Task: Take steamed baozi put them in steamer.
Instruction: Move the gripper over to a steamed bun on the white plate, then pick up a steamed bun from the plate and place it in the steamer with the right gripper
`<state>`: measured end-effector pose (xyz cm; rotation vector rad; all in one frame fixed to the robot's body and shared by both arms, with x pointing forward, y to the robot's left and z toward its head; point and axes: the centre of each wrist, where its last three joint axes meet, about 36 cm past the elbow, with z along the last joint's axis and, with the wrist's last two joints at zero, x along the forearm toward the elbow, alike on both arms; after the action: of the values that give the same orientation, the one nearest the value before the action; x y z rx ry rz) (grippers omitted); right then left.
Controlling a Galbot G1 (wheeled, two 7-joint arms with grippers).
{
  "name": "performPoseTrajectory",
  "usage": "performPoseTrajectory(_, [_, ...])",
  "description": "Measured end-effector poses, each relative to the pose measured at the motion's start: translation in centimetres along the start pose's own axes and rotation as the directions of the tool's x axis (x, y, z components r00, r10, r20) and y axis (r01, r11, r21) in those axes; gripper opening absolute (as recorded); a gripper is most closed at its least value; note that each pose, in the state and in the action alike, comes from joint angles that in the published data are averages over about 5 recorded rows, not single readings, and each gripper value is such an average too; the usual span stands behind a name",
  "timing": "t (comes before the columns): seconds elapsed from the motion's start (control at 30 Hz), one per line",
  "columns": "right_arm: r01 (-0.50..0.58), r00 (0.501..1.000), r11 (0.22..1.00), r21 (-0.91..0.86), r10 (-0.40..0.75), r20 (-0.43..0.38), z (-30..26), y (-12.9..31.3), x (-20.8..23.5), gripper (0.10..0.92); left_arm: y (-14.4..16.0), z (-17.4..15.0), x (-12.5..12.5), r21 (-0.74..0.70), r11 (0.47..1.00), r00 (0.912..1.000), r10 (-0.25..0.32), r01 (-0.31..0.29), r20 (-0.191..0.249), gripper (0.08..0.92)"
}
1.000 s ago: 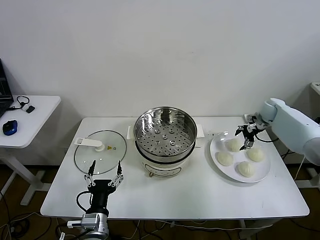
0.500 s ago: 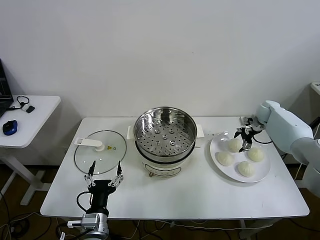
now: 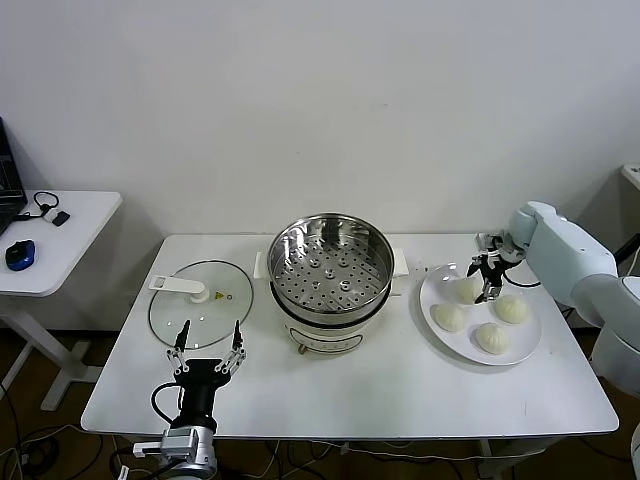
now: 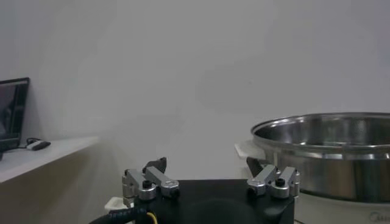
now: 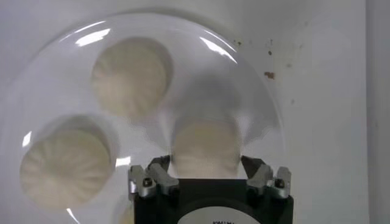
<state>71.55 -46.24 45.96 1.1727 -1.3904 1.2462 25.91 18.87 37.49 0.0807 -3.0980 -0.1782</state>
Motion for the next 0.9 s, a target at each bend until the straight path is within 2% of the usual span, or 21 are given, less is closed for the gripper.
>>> performPoseTrajectory(0.47, [-0.014, 1.000, 1.000, 0.009, 0.014, 0.010, -0.1, -0.3, 0.9, 0.670, 0.2, -0.1, 0.0, -0.002, 1.000, 1.0000, -0.004, 0.004, 0.004, 0.823])
performPoseTrajectory(0.9, [-0.063, 0.997, 0.990, 0.124, 0.059, 0.043, -2.9, -2.1, 7.7, 0.662, 0.2, -0.5, 0.1, -0.003, 1.000, 0.9999, -0.006, 0.006, 0.010, 0.823])
